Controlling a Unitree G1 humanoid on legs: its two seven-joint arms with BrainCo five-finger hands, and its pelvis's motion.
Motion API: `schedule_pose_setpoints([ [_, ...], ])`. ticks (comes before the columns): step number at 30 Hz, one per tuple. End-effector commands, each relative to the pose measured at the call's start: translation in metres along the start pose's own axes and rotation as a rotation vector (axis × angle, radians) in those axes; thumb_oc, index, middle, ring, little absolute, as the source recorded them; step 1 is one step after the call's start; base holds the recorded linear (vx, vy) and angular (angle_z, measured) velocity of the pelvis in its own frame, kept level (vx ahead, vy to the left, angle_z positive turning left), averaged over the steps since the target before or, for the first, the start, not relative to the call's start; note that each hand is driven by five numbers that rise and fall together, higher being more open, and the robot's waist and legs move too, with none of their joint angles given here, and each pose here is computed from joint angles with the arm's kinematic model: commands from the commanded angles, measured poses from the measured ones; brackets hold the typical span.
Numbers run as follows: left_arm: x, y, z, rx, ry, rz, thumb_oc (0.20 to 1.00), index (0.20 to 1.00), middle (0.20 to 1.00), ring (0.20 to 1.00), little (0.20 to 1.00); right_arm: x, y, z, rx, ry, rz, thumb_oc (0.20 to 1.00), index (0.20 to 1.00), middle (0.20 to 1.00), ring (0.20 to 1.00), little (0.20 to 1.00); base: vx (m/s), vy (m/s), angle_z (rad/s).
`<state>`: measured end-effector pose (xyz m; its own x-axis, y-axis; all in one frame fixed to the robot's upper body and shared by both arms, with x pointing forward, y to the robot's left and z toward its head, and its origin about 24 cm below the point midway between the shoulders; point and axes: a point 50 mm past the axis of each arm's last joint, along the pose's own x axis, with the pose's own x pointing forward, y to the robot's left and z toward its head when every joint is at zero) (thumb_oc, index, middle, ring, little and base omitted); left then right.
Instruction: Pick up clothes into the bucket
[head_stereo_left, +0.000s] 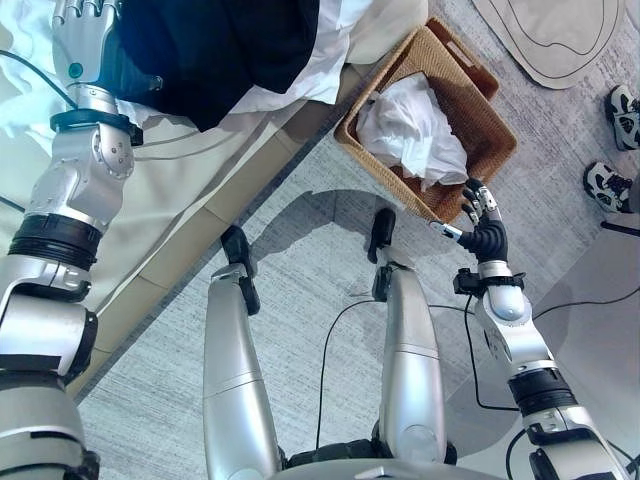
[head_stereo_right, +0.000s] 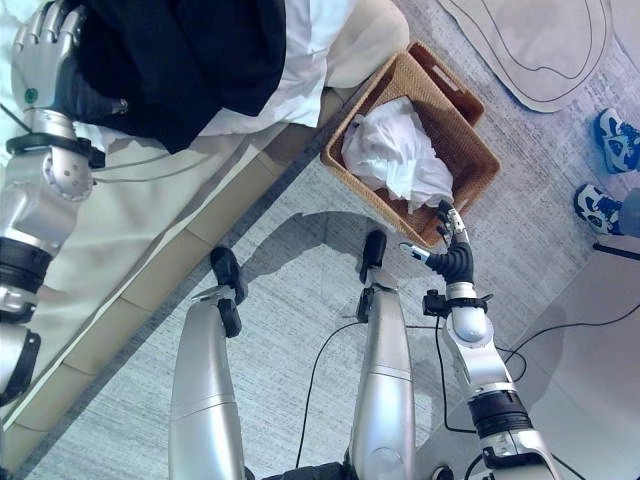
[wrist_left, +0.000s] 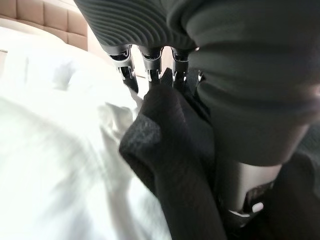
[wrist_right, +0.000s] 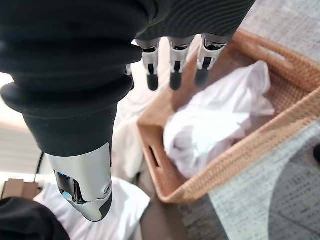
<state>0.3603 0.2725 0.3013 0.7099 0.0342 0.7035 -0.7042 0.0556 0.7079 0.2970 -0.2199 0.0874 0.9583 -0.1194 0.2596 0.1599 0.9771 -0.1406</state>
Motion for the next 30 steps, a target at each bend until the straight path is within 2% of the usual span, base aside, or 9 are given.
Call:
schedule_pose_setpoints([
  [1,0.014,0.027,0.008,0.080,-0.090,0.108,1.000,1.000,1.000,1.000,1.000,-0.006,-0.020,0.017,-0.005,-0.105,-0.037,1.000,1.000,1.000,1.000,1.000,0.00,0.000,0.00],
  [6,0.016,0.023,0.021,0.103,-0.159,0.067,1.000,1.000,1.000,1.000,1.000,-0.007,-0.020,0.013,-0.001,-0.092,-0.039,1.000,1.000,1.000,1.000,1.000,0.00,0.000,0.00],
  [7,0.016,0.023,0.021,0.103,-0.160,0.066,0.849,0.849,0.849,0.849,0.849,-0.007,-0.020,0.013,0.000,-0.091,-0.039,1.000,1.000,1.000,1.000,1.000,0.00,0.000,0.00],
  [8,0.015,0.020,0.024,0.121,-0.186,0.038,0.203,0.203,0.203,0.203,0.203,-0.008,-0.020,0.011,-0.001,-0.084,-0.039,1.000,1.000,1.000,1.000,1.000,0.00,0.000,0.00],
  [11,0.013,0.017,0.023,0.126,-0.190,0.023,0.200,0.200,0.200,0.200,0.200,-0.008,-0.020,0.010,-0.001,-0.079,-0.039,1.000,1.000,1.000,1.000,1.000,0.00,0.000,0.00],
  [20,-0.012,-0.018,0.006,0.079,-0.121,-0.103,0.200,0.200,0.200,0.200,0.200,-0.008,-0.016,0.001,-0.003,-0.042,-0.040,1.000,1.000,1.000,1.000,1.000,0.00,-0.010,-0.01],
  [30,-0.035,-0.037,-0.008,0.052,-0.071,-0.181,0.200,0.200,0.200,0.200,0.200,-0.013,-0.016,-0.011,-0.015,0.014,-0.054,1.000,1.000,1.000,1.000,1.000,0.01,-0.027,0.03],
])
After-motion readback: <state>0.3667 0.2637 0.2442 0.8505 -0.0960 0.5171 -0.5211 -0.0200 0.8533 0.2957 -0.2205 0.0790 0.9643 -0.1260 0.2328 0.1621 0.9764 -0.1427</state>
